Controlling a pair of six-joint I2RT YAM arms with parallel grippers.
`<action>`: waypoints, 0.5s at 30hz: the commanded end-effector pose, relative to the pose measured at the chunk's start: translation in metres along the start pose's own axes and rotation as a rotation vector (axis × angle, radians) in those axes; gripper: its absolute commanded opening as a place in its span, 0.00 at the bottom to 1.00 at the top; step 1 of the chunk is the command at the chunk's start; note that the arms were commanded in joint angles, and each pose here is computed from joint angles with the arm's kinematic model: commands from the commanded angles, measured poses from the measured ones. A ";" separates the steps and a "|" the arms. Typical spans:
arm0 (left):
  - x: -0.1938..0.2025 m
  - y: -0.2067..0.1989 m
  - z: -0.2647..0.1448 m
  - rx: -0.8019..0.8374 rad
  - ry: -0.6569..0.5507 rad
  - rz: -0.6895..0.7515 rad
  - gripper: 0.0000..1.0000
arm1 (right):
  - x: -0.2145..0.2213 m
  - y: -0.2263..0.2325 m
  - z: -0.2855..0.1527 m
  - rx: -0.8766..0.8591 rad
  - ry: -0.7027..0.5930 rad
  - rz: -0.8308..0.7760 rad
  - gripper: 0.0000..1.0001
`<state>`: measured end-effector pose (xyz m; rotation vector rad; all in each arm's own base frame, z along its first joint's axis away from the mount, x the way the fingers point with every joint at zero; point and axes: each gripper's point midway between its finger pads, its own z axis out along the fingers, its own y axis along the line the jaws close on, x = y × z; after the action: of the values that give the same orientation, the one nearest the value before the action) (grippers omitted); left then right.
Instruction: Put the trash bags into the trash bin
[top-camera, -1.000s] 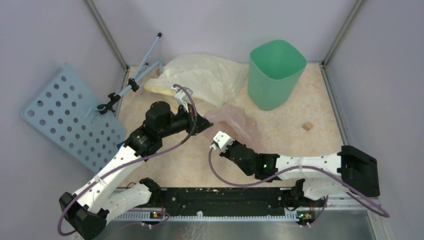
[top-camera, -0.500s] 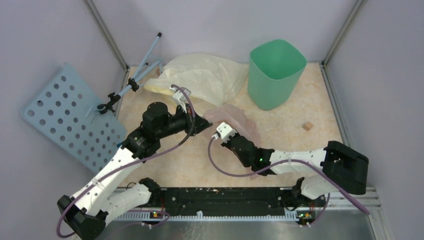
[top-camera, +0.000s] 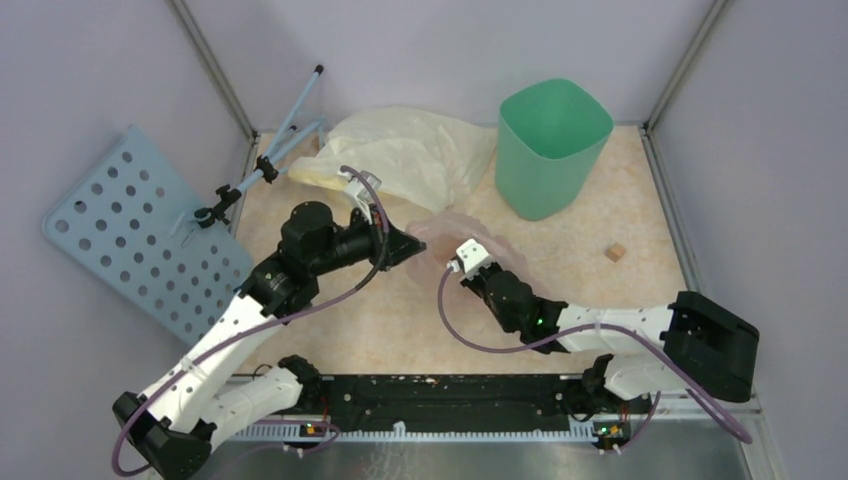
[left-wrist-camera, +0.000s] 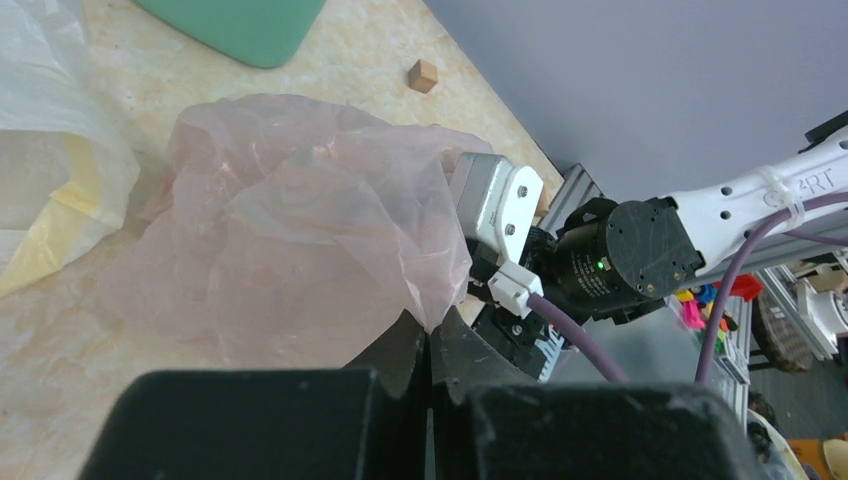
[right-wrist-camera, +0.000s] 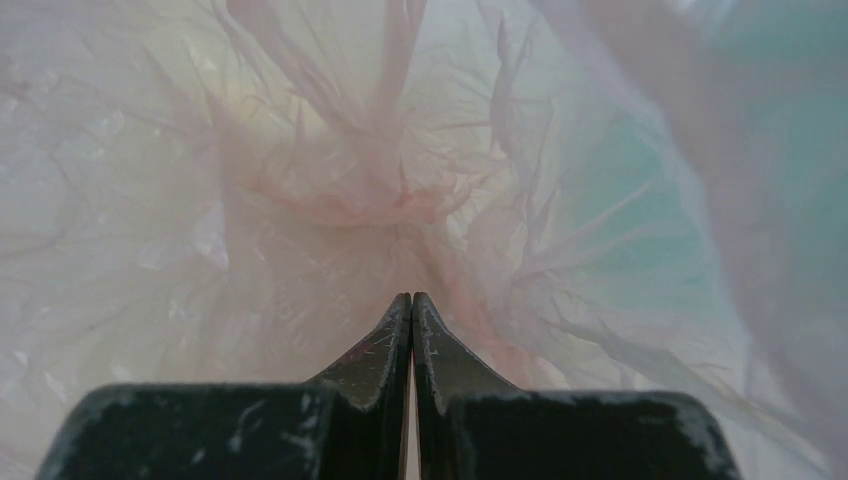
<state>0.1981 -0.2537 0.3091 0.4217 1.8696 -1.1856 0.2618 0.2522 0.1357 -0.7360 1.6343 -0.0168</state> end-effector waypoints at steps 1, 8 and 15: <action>-0.021 -0.024 0.000 0.093 -0.043 0.010 0.00 | -0.034 -0.005 0.004 -0.009 -0.124 0.082 0.00; -0.026 -0.039 0.002 0.161 -0.026 -0.024 0.00 | -0.054 -0.012 0.016 -0.059 -0.177 0.142 0.00; -0.035 -0.056 0.005 0.242 -0.020 -0.058 0.00 | -0.046 0.008 0.024 -0.140 -0.156 0.065 0.00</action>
<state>0.1881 -0.2732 0.3271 0.4491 1.8634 -1.3655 0.2771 0.2709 0.1531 -0.7483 1.5749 0.1424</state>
